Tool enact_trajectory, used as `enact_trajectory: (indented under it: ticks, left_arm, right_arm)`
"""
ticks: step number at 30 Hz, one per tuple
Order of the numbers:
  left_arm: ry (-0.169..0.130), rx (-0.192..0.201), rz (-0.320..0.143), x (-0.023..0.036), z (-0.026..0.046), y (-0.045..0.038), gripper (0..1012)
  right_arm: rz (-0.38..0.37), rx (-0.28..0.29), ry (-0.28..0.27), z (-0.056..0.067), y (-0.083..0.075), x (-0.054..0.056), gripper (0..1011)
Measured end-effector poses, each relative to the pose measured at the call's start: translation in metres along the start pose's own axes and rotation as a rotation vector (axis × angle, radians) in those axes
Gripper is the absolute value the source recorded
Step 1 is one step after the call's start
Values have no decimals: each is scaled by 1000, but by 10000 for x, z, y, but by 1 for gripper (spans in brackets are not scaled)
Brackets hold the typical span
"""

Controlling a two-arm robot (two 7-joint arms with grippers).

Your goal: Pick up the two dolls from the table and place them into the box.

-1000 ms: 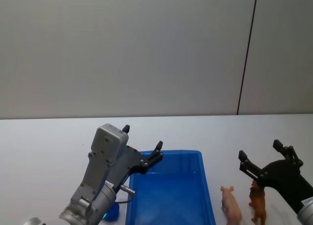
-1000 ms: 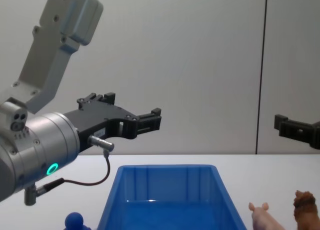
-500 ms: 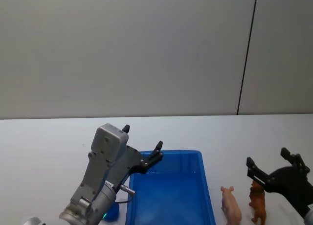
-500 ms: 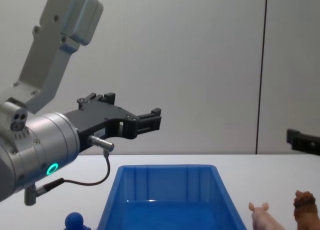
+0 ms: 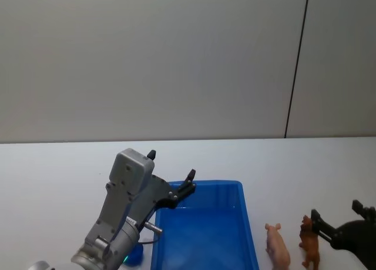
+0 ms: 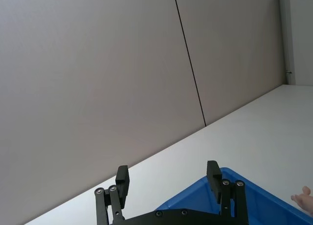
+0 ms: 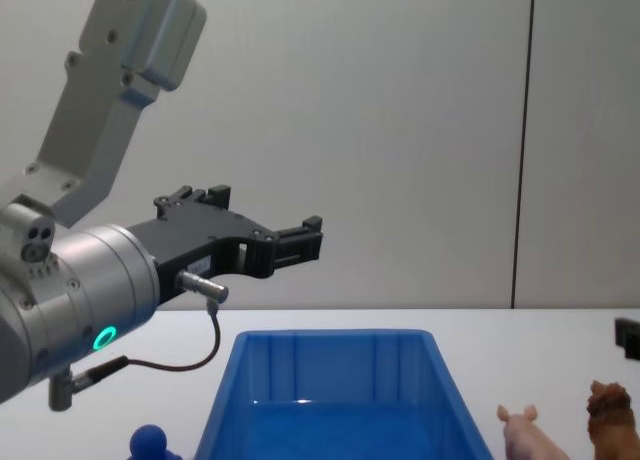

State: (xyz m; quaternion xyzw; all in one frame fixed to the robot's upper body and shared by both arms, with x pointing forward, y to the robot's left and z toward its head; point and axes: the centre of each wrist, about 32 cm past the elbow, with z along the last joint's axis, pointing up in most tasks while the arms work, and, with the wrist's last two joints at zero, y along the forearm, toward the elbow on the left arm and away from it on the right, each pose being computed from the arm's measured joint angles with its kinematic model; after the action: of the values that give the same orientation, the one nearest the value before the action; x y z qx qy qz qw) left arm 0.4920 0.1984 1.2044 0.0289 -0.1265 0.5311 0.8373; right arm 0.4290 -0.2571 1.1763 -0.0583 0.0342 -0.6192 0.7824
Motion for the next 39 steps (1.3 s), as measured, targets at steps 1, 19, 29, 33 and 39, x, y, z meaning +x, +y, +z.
enact_trajectory:
  ticks: [1,19,29,33,39]
  left_arm:
    - [0,0,0,0,0,0,1001]
    - [0,0,0,0,0,0,1001]
    - [0,0,0,0,0,0,1001]
    - [0,0,0,0,0,0,1001]
    - [0,0,0,0,0,0,1001]
  right_arm:
    - [-1,-5,0,-8,-4,0,1001]
    - [-9,-106,-11,-252,3,-54,1001]
    - [10,-138,-20,-344,61,-140,1001]
    - [15,-154,-19,-382,85,-180,1001]
    - [11,-180,-16,-422,110,-214,868]
